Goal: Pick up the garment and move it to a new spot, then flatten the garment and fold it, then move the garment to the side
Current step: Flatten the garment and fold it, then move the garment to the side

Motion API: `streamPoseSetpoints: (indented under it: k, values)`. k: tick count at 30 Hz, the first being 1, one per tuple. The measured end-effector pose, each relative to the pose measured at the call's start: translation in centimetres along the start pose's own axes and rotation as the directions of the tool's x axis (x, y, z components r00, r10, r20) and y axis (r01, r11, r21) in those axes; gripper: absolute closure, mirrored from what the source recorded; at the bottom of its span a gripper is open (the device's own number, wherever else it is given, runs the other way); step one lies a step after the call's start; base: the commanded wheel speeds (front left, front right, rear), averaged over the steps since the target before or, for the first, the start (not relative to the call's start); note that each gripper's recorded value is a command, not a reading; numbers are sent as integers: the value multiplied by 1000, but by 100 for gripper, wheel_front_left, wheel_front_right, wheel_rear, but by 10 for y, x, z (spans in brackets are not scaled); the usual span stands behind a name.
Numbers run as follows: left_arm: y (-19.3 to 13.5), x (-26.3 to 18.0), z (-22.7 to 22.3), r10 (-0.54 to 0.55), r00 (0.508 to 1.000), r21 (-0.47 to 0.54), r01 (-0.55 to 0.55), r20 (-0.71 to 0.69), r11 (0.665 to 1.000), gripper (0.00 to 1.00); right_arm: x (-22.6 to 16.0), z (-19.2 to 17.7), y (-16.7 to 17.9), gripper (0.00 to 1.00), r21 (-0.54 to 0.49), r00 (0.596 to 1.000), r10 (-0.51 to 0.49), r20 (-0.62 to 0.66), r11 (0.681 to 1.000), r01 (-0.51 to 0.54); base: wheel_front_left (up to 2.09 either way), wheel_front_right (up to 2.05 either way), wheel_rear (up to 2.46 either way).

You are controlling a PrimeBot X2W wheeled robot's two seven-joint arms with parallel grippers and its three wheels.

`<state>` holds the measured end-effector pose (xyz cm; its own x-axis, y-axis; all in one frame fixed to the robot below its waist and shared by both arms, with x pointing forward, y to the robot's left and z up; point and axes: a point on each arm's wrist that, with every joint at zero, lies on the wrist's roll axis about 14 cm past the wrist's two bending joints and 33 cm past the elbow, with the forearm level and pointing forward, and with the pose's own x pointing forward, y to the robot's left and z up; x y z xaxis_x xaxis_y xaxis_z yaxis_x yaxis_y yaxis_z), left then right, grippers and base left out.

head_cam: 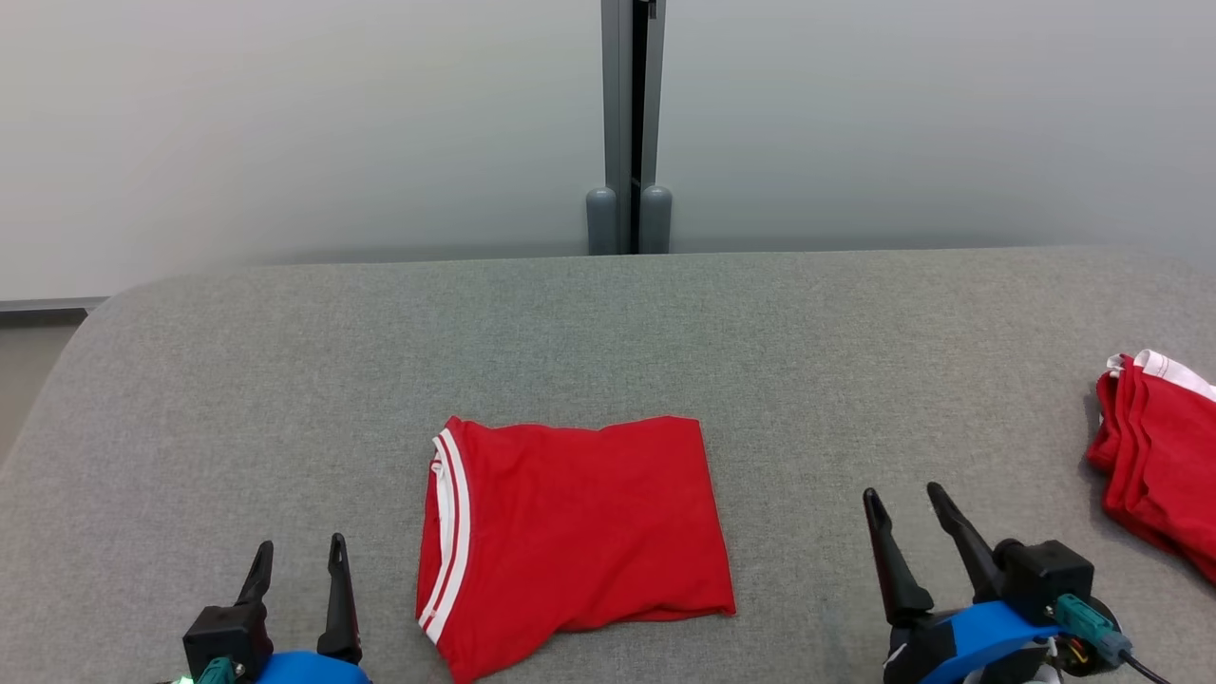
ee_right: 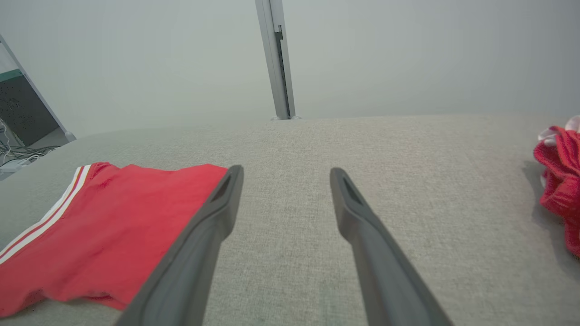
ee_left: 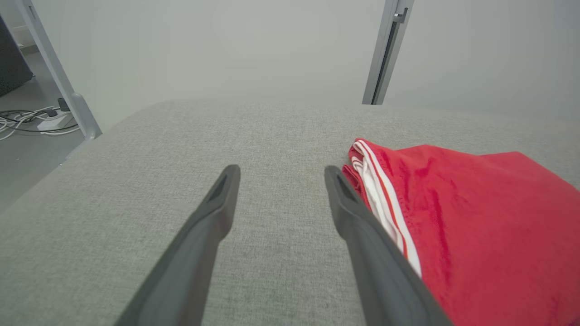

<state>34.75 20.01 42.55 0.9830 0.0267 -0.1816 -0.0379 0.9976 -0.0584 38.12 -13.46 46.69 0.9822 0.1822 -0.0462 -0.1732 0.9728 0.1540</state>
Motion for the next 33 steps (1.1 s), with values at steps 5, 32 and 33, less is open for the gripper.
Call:
streamPoseSetpoints:
  k: [5, 32, 33]
  values:
    - [3, -3, 2, 15, 1000, 10, -15, 7, 1000, 0, -9, 2, -11, 0, 5, 999, -38, 11, 999, 37, 0, 0, 0]
    - [19, -13, -13, 49, 998, -21, -50, -36, 999, 0, 29, -53, 56, 0, 124, 972, 161, -172, 982, -140, 0, 0, 0]
    - [24, -14, -14, 60, 997, -20, -61, -41, 998, 0, 36, -55, 61, 0, 131, 969, 172, -179, 980, -149, 0, 0, 0]
